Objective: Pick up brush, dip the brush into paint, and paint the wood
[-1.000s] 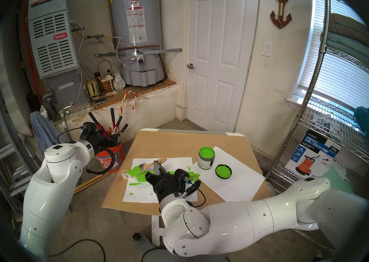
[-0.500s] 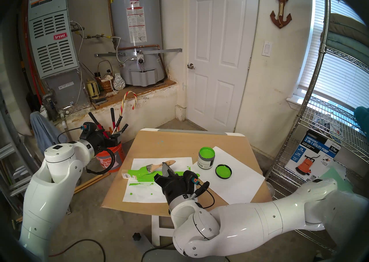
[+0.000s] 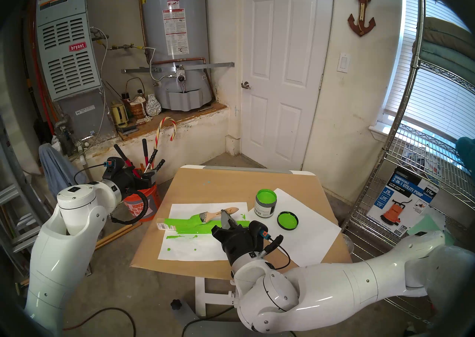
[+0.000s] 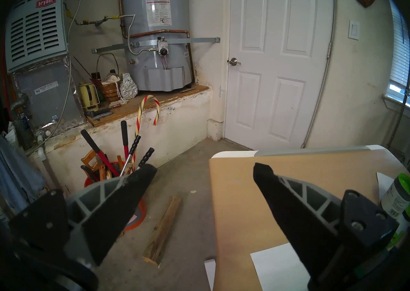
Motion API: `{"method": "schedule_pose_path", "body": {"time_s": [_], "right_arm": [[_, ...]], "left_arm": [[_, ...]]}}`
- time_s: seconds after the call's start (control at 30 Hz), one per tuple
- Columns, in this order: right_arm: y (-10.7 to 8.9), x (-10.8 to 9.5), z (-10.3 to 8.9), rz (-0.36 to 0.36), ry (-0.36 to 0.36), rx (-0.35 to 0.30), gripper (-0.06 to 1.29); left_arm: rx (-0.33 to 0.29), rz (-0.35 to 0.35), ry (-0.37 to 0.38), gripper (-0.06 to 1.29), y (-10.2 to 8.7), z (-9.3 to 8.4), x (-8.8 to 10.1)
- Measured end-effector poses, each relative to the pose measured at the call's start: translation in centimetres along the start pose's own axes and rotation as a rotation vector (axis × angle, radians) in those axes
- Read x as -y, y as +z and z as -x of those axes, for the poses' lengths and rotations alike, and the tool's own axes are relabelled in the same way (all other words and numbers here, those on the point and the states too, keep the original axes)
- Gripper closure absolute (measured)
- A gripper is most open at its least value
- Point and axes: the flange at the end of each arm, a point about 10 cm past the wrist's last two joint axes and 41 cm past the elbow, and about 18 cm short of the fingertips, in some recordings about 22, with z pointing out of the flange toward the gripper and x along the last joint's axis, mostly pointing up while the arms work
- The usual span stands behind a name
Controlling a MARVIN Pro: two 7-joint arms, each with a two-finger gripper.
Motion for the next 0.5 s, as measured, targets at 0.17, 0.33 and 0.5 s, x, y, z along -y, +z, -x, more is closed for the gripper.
{"method": "schedule_pose_path", "body": {"time_s": [0.17,0.33,0.5], "right_arm": [[-0.9,-0.8,-0.8,0.002,-0.008,-0.012,1.25],[-1.6,-1.5,-1.5,0.005,-0.015,-0.023,1.25],[-2.2,-2.1,-2.1,0.01,-0.021,-0.034,1.25]], "left_arm": [[0.0,0.0,0.0,-0.02,0.0,0.0,0.0],[0.0,0.0,0.0,-0.02,0.0,0.0,0.0],[0.0,0.0,0.0,-0.02,0.0,0.0,0.0]]}}
